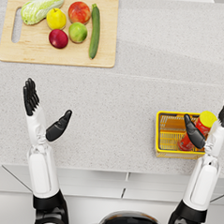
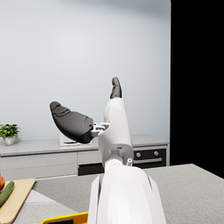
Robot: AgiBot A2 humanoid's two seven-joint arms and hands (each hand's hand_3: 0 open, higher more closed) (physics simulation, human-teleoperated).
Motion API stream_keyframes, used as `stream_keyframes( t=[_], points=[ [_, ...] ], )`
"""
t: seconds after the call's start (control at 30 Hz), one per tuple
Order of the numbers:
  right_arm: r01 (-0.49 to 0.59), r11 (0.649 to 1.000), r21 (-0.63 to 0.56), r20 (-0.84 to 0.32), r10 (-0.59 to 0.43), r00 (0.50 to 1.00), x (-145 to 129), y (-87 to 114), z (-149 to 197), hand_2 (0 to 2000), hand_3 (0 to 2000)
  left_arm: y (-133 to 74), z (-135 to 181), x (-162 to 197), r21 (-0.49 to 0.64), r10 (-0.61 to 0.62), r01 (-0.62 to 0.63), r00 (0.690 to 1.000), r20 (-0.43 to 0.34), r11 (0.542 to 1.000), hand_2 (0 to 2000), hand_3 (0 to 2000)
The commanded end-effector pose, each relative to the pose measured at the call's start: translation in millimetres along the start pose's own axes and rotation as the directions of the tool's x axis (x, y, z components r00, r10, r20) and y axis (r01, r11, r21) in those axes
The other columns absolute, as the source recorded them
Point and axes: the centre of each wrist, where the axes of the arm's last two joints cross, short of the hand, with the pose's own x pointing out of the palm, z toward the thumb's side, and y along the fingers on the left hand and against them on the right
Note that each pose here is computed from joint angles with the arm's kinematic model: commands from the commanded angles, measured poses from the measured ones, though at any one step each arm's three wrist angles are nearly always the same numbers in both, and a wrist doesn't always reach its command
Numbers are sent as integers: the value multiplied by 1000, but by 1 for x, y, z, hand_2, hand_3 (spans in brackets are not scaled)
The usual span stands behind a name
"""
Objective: Pick up the red potato chip and place it into the yellow basket
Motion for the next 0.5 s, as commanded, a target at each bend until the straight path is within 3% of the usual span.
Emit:
stream_keyframes(
  t=[0.03,0.13,0.5],
  points=[
    [30,999,-29,-10,-31,999,-9,-10,4,0,0,12,-1,-12,1,41,-41,999,-11,999,0,0],
    [19,1000,-15,-8,-19,1000,-4,-6,-2,0,0,8,-14,-22,-50,76,-77,997,-14,996,0,0],
    [20,1000,-5,-9,-20,1000,-4,-3,-6,0,0,4,-18,-22,-67,77,-78,997,-14,995,0,0]
  ],
)
